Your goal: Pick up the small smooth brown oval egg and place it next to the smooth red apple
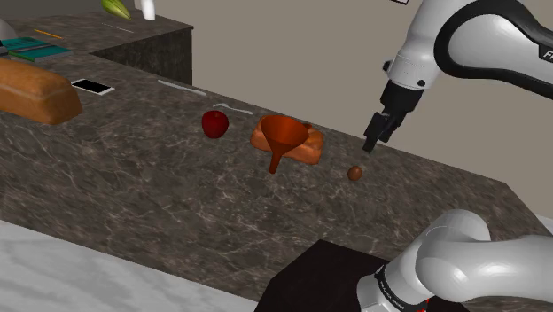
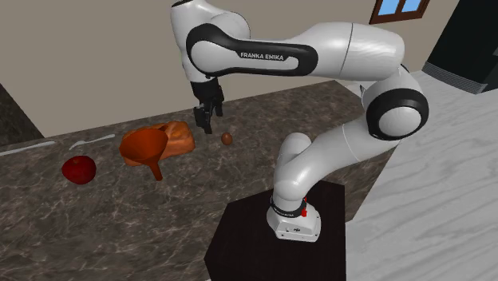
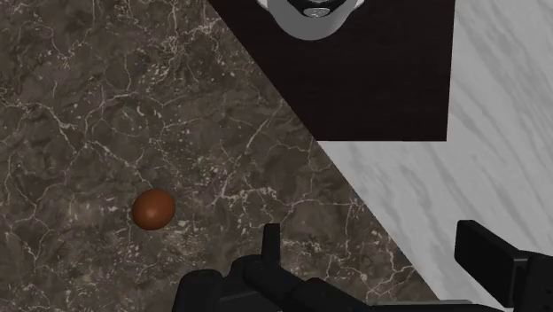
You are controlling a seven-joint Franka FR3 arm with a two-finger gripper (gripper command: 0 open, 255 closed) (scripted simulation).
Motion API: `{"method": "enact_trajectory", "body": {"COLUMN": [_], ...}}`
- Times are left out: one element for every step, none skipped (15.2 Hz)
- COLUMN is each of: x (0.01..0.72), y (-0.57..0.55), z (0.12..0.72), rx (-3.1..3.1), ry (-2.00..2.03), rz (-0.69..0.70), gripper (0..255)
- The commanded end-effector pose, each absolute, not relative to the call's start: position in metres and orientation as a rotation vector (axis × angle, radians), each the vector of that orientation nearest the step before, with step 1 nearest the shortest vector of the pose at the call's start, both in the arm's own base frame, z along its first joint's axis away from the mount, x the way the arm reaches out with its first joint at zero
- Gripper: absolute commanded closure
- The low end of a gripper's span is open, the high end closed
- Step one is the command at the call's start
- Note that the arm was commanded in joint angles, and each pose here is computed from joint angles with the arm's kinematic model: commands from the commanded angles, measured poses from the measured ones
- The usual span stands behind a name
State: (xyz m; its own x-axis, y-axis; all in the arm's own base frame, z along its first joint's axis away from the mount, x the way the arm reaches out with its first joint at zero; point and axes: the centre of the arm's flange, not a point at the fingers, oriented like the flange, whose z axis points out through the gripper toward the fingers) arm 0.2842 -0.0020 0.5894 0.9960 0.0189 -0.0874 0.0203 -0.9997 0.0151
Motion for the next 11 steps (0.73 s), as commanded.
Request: {"method": "enact_trajectory", "body": {"x": [0.284,0.285,0.286,0.287,0.288,0.289,0.291,0.292,0.294,0.296,0.298], "y": [-0.002,-0.012,-0.023,-0.033,-0.043,-0.053,-0.063,-0.073,-0.083,-0.093,-0.102], "z": [0.589,0.581,0.572,0.563,0.554,0.545,0.536,0.527,0.518,0.509,0.5], "rx": [3.122,3.127,3.131,3.135,3.139,3.143,3.147,3.15,3.154,3.158,3.161], "ry": [0.031,0.044,0.058,0.072,0.085,0.099,0.113,0.127,0.14,0.154,0.168], "rz": [-0.137,-0.129,-0.121,-0.113,-0.105,-0.097,-0.089,-0.081,-0.073,-0.065,-0.056], "gripper": [0,0,0,0,0,0,0,0,0,0,0]}}
